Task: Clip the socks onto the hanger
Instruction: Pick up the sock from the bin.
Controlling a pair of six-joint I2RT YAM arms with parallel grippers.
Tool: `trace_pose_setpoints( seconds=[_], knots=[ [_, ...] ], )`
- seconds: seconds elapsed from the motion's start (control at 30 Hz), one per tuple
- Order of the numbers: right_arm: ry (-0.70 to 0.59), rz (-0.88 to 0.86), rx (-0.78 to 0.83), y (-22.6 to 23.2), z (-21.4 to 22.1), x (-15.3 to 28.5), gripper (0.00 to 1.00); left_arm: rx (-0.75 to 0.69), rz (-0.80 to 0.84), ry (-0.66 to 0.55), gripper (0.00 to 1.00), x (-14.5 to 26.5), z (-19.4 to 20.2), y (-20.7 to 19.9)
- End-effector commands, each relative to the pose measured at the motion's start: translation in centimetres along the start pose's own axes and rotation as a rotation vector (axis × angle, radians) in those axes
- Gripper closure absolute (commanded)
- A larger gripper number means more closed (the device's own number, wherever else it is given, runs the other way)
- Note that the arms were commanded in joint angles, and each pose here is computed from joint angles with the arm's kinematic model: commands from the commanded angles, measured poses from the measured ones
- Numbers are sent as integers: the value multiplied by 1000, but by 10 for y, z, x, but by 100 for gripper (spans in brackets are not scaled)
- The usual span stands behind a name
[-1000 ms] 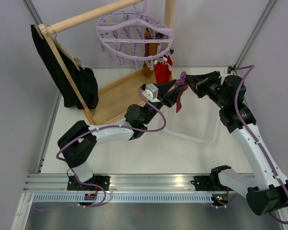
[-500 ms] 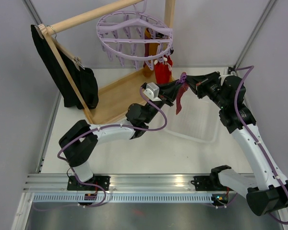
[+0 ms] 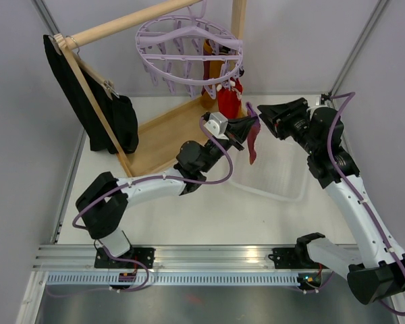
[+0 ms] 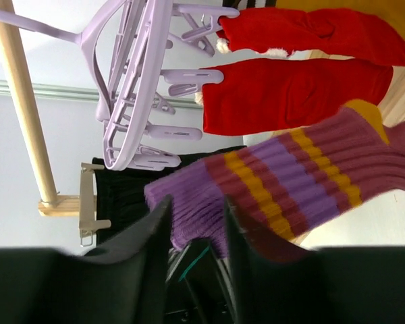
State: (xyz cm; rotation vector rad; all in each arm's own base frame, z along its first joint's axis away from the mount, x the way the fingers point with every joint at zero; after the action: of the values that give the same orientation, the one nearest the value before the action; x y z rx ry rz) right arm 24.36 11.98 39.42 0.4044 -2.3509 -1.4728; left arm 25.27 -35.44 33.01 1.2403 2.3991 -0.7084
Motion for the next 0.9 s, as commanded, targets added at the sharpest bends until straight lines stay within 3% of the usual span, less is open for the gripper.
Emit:
trace_pose_setpoints(
  seconds=[0.0,0.17,0.27,0.5,0.53,0.6,0.63,0.7,0.73,0.83,0.87],
  knots=[
    [-40,-39,69,14,-6,9,53,59,61,-35,98,-6,-42,-19],
    [-71,-23,107,14,-9,10,39,84,61,-3,98,3,-63,-24],
    [-93,-14,140,17,-12,12,36,83,54,14,98,7,-73,-26],
    [-141,-12,275,29,-24,12,24,135,65,189,98,18,-116,-37],
    [-149,-34,296,37,-27,13,23,144,41,327,98,28,-116,-36],
    [-124,-39,359,38,-29,4,21,143,33,375,98,26,-147,-44],
    [-119,-62,384,47,-31,3,21,145,-46,549,98,43,-140,-37],
    [-47,-84,417,45,-29,-11,20,129,-142,610,98,50,-167,-36],
    [-28,-109,453,48,-29,-15,20,121,-236,735,98,68,-165,-27],
    [62,-128,517,42,-24,-35,20,58,-402,788,98,90,-187,-21],
    [83,-114,543,37,-22,-43,21,38,-446,854,98,108,-190,-21]
  ],
)
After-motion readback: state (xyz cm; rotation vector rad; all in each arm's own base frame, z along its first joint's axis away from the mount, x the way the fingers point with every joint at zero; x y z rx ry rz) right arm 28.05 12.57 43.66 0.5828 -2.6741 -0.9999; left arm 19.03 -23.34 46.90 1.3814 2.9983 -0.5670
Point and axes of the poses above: each gripper's point midway between its finger pads, its own x axis back along the fingers, its own y axis along the line the jaws close on, z = x × y, the point moved 10 cm from there along x, back along the fingers, and after that the axes turned 11 degrees about x, right-handed, at the moved point
